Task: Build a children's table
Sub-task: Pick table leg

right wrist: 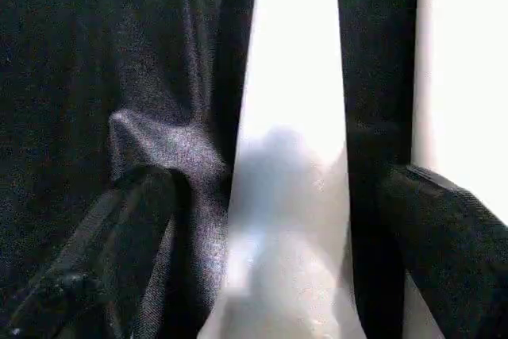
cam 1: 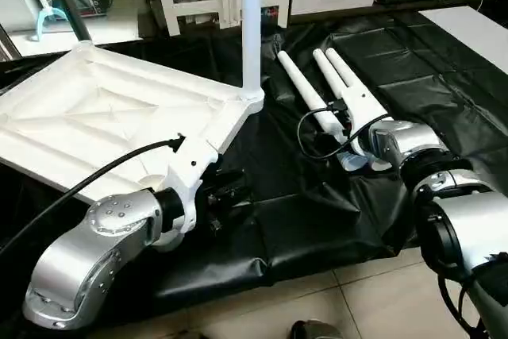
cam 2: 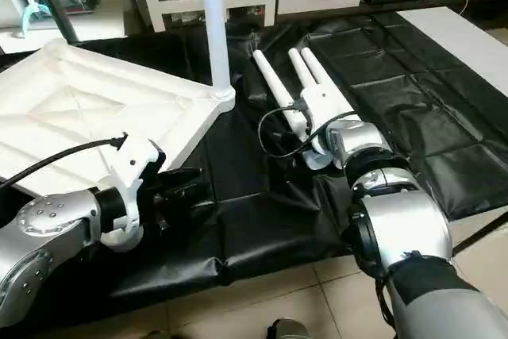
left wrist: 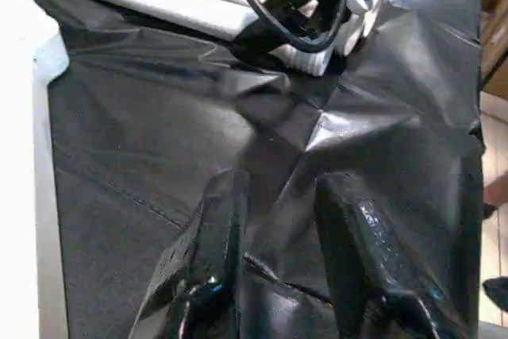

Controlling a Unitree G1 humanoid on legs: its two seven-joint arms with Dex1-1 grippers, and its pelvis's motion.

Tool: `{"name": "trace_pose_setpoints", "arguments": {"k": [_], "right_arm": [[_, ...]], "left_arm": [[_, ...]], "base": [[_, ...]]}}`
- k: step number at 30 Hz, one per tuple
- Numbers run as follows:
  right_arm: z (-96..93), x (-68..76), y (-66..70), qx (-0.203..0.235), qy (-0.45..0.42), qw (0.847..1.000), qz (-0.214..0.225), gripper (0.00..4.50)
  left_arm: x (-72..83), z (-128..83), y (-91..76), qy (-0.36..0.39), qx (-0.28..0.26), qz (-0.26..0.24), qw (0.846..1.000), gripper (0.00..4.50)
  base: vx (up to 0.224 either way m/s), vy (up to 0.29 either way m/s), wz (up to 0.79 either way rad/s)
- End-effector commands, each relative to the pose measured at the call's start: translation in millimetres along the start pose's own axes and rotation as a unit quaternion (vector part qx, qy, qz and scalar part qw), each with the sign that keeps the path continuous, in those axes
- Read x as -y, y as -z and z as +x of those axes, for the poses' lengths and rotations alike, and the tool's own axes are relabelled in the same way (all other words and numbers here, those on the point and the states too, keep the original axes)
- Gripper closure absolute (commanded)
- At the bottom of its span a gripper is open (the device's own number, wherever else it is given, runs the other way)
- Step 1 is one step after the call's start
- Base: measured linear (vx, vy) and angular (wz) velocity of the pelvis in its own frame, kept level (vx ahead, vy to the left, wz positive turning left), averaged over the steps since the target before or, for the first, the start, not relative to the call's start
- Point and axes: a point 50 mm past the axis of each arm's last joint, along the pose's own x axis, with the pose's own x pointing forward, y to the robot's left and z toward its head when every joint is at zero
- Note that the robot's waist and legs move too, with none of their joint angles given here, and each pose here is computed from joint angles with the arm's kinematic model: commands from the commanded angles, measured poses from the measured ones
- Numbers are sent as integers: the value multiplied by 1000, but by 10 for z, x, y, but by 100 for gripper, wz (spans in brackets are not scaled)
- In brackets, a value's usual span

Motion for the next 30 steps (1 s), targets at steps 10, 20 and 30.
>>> {"name": "trace_pose_setpoints", "arguments": {"k": [10,20,30], "right_arm": [[-23,18,130,-58,-35,998,0,114],[-40,58,185,-71,-35,997,18,198],[-90,178,-129,92,13,985,142,256]], "left_arm": [[2,-12,-42,-8,6,5,1000,294],[-4,2,-30,-10,5,5,1000,294],[-151,80,-209,-81,83,-12,993,294]], "base": [[0,0,0],[0,0,0],[0,0,0]]}}
